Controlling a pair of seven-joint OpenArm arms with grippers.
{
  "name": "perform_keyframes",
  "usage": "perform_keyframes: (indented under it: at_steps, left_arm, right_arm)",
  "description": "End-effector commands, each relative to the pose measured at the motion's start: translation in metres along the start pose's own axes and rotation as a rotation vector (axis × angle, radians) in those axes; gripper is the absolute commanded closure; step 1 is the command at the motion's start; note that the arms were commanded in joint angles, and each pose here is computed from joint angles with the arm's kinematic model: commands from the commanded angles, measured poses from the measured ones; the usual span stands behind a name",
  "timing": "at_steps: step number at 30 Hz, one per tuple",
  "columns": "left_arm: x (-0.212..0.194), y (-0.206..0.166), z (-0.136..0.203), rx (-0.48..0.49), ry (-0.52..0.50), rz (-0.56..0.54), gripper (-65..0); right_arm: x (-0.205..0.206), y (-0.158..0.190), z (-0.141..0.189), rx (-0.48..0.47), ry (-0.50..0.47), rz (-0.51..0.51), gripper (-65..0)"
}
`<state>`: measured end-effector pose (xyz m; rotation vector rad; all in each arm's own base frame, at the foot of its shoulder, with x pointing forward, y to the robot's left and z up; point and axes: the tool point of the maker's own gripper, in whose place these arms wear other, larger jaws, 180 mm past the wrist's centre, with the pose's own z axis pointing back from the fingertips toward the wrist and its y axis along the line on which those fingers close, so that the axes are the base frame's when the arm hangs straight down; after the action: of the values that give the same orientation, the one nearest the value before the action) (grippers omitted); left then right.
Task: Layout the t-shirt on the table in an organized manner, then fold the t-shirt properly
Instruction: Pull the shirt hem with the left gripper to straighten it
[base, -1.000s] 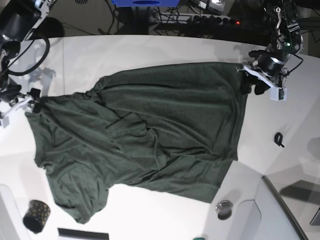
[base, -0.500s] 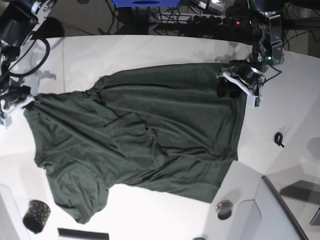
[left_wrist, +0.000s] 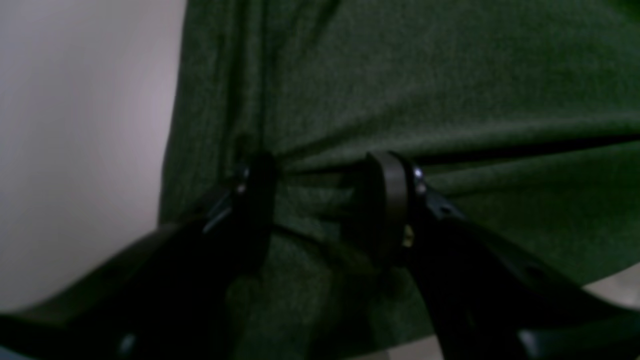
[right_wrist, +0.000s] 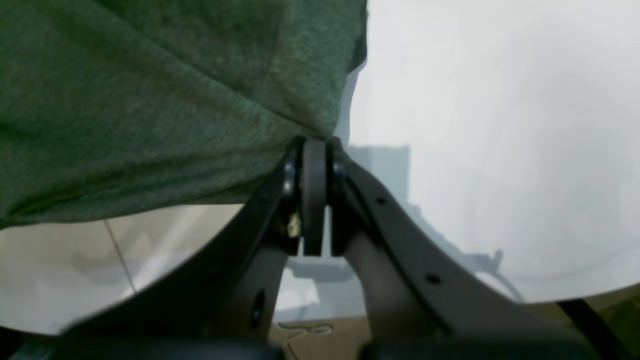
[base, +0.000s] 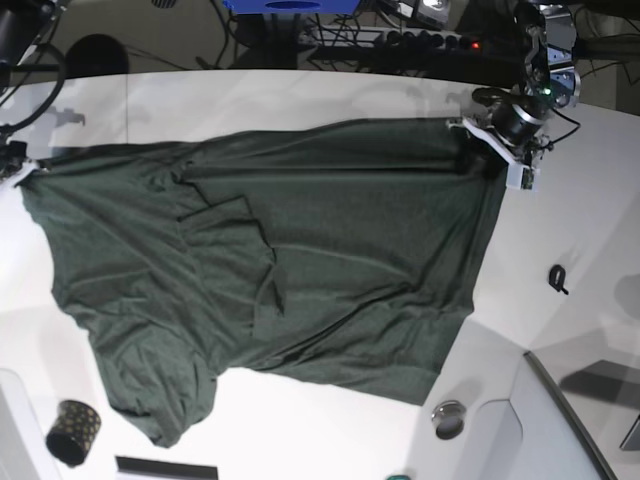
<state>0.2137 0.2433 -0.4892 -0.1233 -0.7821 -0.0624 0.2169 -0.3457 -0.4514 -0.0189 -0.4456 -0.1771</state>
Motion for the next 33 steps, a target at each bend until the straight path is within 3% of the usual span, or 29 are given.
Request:
perform_keyframes:
  at_steps: [1,6,16,22,24,30,33]
  left_arm:
    - [-0.022,0.005,0.008,0.021,0.096,-0.037,-28.1]
    - [-0.011,-0.004,0.018,0.011,0.066,-0.071,-28.1]
    - [-0.006,-0.021,0.04,-0.003,0.105,-0.134,-28.1]
    - [-0.005,-0.024,0.048,-0.007,0.102,-0.151,-28.1]
    - [-0.002,-0.026,0.052,-0.009,0.094,-0.161,-28.1]
    - [0.027,-0.035,0.064,-0.004,0.082,-0.235,-28.1]
    - [0.044,-0.039,0.066,0.0,0.052,-0.254,-28.1]
  right_arm:
    - [0.012,-0.017,0.01,-0.039,-0.03,0.028,-0.5]
    - [0.005,-0.013,0.007,-0.03,-0.004,0.044,-0.8]
    - [-0.01,-0.004,0.004,-0.021,0.042,0.098,-0.8]
    - [-0.024,-0.022,0.007,-0.103,0.107,0.151,-2.1]
    - [-0.025,-0.026,0.008,-0.128,0.121,0.169,-8.0]
    - [-0.015,-0.031,0.024,-0.17,0.082,0.214,-34.7]
    - [-0.006,-0.028,0.036,-0.191,0.042,0.245,-39.6]
